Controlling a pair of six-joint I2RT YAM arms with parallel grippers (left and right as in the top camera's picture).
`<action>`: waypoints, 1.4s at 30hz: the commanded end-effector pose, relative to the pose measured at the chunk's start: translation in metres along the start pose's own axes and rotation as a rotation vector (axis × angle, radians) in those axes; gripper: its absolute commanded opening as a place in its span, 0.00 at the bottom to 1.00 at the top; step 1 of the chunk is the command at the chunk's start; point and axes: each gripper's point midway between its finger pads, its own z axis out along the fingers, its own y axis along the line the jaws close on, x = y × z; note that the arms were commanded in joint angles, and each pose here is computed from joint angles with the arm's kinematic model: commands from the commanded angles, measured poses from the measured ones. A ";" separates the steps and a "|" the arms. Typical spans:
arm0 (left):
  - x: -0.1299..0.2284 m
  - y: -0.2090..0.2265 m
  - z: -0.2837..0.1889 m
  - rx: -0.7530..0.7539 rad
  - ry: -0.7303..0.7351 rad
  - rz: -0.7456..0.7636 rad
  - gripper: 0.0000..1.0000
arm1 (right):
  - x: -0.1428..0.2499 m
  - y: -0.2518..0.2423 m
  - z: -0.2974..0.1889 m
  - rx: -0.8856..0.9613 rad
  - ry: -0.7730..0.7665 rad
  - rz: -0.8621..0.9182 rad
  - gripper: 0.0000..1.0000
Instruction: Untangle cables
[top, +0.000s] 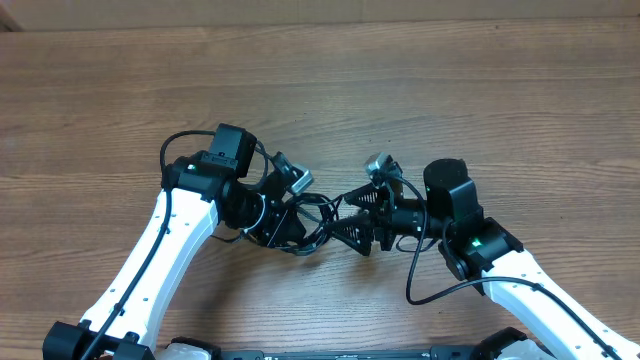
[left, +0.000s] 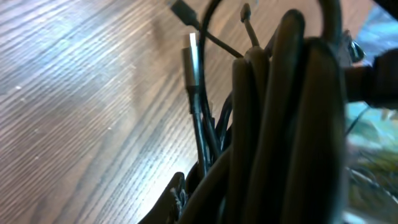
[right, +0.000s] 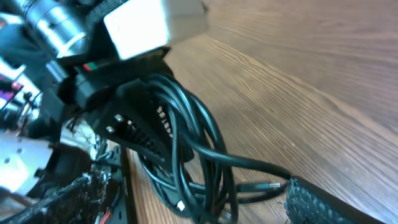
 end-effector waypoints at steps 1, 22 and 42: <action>-0.004 -0.015 -0.008 0.059 -0.025 0.095 0.04 | -0.005 0.015 -0.001 -0.077 -0.012 -0.136 0.89; 0.008 -0.026 -0.009 0.112 0.014 0.135 0.04 | -0.005 0.009 0.000 -0.040 -0.016 -0.238 0.38; -0.002 -0.052 -0.014 0.257 -0.067 0.203 0.04 | -0.007 -0.081 -0.021 0.492 -0.074 0.048 0.22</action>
